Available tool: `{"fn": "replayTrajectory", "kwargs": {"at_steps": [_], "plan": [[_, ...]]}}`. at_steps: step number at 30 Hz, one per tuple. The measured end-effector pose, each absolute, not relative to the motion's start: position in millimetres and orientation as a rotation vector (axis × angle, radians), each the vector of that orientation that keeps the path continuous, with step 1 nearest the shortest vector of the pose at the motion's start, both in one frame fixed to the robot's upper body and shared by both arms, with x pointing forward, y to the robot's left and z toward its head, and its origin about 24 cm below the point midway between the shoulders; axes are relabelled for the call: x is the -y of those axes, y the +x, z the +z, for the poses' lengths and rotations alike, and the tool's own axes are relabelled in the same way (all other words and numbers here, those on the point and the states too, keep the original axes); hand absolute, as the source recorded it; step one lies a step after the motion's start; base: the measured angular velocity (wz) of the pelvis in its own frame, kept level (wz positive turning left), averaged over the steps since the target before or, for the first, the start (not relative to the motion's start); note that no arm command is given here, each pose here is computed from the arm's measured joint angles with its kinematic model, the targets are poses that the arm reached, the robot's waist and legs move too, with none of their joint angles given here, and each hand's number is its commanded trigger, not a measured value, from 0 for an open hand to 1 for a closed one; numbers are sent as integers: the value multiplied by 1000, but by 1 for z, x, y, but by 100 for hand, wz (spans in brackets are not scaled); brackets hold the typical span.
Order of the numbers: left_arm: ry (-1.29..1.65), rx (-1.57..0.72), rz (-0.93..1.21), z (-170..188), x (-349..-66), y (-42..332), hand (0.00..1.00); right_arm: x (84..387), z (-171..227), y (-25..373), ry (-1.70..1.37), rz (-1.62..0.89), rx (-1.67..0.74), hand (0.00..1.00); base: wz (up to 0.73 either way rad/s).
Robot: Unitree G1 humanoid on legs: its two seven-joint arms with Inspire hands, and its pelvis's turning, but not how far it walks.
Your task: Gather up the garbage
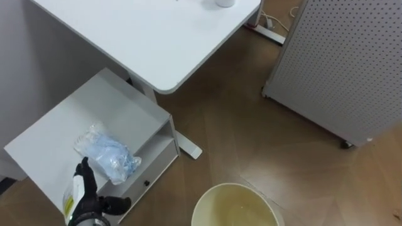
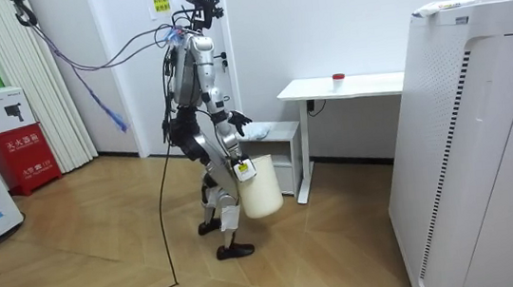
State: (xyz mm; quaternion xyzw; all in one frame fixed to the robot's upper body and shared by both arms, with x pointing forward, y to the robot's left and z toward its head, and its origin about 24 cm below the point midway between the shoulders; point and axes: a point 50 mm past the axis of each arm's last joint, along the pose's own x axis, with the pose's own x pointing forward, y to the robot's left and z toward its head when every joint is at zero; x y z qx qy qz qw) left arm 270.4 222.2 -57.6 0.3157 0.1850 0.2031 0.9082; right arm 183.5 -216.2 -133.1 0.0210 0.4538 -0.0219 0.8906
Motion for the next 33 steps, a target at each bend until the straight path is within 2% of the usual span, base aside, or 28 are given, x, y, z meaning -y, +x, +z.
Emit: {"fn": "replayTrajectory", "kwargs": {"at_steps": [7, 15, 26, 33], "plan": [[779, -323, 362, -55, -216, 273, 0, 213, -130, 191, 30, -21, -930, 100, -5], [866, -306, 440, -42, -241, 281, 0, 215, -128, 195, 51, -37, -920, 100, -1], [1002, -219, 368, -27, -228, 300, 0, 215, -123, 203, 144, -97, -881, 100, -3], [1037, -235, 365, -25, -230, 302, 0, 223, -114, 213, 148, -84, -824, 100, -4]]}}
